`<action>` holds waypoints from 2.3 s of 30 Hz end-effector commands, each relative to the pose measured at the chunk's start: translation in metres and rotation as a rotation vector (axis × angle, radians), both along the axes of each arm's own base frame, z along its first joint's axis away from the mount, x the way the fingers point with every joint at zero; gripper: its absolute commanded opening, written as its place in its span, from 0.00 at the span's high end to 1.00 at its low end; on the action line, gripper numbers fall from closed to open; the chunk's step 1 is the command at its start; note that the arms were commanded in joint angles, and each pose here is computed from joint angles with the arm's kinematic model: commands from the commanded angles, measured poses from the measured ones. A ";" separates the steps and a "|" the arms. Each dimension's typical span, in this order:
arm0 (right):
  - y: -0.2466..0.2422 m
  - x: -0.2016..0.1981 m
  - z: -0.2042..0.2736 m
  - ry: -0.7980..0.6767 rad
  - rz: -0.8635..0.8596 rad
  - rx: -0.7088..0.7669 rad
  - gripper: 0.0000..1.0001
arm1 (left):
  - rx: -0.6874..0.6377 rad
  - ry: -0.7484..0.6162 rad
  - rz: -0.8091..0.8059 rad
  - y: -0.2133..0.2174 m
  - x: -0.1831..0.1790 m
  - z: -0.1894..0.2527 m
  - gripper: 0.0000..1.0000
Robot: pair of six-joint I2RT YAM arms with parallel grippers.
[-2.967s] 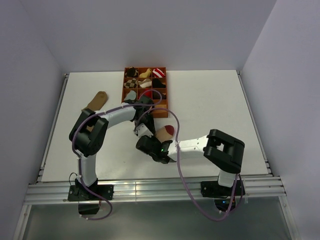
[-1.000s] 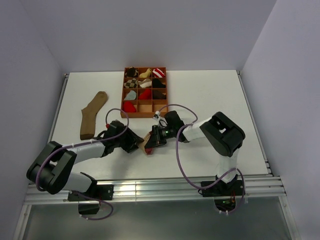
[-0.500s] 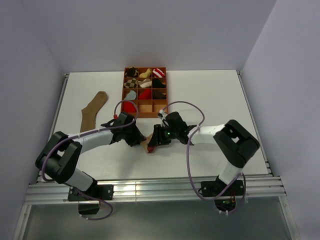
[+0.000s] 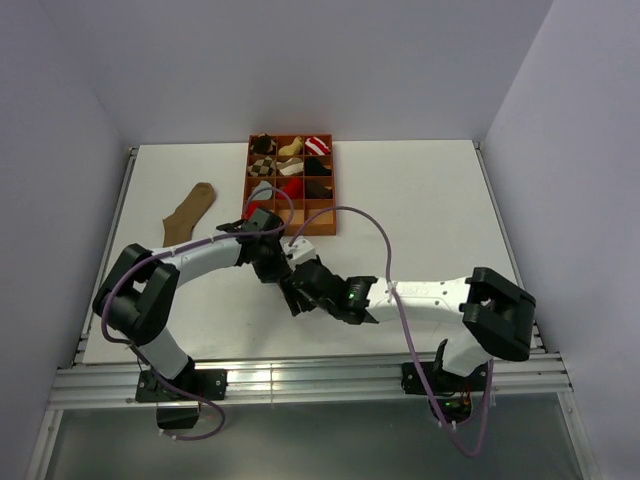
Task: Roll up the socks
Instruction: Roll the sock at the center of the board.
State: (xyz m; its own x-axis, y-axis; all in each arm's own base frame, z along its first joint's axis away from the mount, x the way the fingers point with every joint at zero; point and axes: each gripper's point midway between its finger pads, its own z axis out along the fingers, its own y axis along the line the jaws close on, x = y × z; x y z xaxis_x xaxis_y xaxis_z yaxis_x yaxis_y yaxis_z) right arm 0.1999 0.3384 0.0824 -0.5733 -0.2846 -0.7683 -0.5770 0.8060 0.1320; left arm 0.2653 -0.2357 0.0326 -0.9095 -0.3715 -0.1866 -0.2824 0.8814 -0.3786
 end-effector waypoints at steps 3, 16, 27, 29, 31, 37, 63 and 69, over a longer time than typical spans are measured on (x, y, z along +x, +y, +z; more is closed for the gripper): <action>0.011 0.017 0.011 -0.194 -0.084 -0.146 0.29 | 0.137 0.053 -0.040 0.021 -0.012 -0.017 0.60; 0.019 0.013 -0.056 -0.170 -0.118 -0.329 0.35 | 0.140 0.053 -0.052 0.021 -0.015 -0.015 0.60; 0.000 -0.006 -0.099 -0.073 -0.118 -0.305 0.94 | 0.048 -0.014 -0.064 0.007 -0.009 0.004 0.45; 0.004 -0.014 -0.098 -0.040 -0.088 -0.237 1.00 | 0.003 -0.082 -0.049 0.003 -0.001 0.022 0.37; 0.003 -0.027 -0.100 0.029 -0.035 -0.175 1.00 | -0.051 -0.146 -0.020 0.001 0.007 0.043 0.33; 0.017 -0.042 -0.088 0.208 0.069 0.082 1.00 | -0.177 -0.276 0.086 0.023 0.023 0.084 0.27; 0.002 -0.043 -0.105 0.708 0.176 0.377 1.00 | -0.305 -0.120 0.153 0.030 -0.034 0.006 0.33; -0.001 -0.030 -0.104 0.678 0.156 0.358 0.95 | -0.214 -0.021 0.170 0.039 -0.049 -0.021 0.46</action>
State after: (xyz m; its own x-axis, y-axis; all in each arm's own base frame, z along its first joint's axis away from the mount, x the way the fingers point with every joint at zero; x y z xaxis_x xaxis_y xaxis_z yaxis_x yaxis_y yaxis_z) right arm 0.1889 0.3684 0.0306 -0.8685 -0.1334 -0.4775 -0.4883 0.3961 0.7776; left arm 0.2301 -0.2044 0.0322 -0.8152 -0.5637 -0.1328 -0.3666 0.6798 -0.6351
